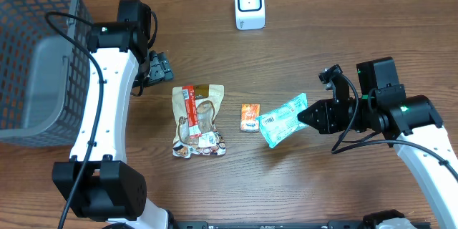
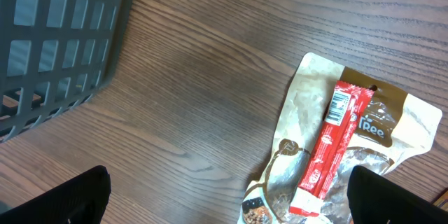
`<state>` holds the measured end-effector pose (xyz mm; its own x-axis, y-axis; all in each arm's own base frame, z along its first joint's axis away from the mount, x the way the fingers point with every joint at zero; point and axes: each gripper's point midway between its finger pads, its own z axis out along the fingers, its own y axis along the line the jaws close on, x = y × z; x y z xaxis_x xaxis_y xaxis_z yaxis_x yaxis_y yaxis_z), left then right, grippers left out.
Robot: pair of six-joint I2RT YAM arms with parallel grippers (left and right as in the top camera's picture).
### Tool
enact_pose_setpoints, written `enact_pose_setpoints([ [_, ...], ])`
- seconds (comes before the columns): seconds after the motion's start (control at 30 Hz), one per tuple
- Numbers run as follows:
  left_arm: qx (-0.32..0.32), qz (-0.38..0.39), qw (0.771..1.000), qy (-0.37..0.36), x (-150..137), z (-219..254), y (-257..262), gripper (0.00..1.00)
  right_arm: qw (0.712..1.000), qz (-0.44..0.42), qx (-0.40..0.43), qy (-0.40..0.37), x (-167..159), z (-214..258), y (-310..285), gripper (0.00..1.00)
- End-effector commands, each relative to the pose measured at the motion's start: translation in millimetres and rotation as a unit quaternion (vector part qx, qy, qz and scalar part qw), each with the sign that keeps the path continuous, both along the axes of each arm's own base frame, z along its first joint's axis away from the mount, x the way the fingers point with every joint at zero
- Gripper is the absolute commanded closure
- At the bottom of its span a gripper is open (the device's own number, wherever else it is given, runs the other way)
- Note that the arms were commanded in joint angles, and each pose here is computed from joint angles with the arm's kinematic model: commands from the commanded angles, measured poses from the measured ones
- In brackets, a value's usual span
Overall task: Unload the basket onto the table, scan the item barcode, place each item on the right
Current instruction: 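Lift the tissue pack up and to the right, then carry the mint-green tissue pack back toward the white scanner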
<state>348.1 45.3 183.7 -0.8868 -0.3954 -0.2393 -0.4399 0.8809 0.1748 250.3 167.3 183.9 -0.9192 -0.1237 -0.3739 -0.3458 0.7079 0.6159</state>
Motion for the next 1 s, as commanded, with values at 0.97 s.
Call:
enact_pose_setpoints([
  [0.97,0.002,0.008,1.0,-0.011,4.0,5.4,0.4,0.0,0.895,-0.015,-0.287,-0.34,185.8,156.1,6.6,0.97],
])
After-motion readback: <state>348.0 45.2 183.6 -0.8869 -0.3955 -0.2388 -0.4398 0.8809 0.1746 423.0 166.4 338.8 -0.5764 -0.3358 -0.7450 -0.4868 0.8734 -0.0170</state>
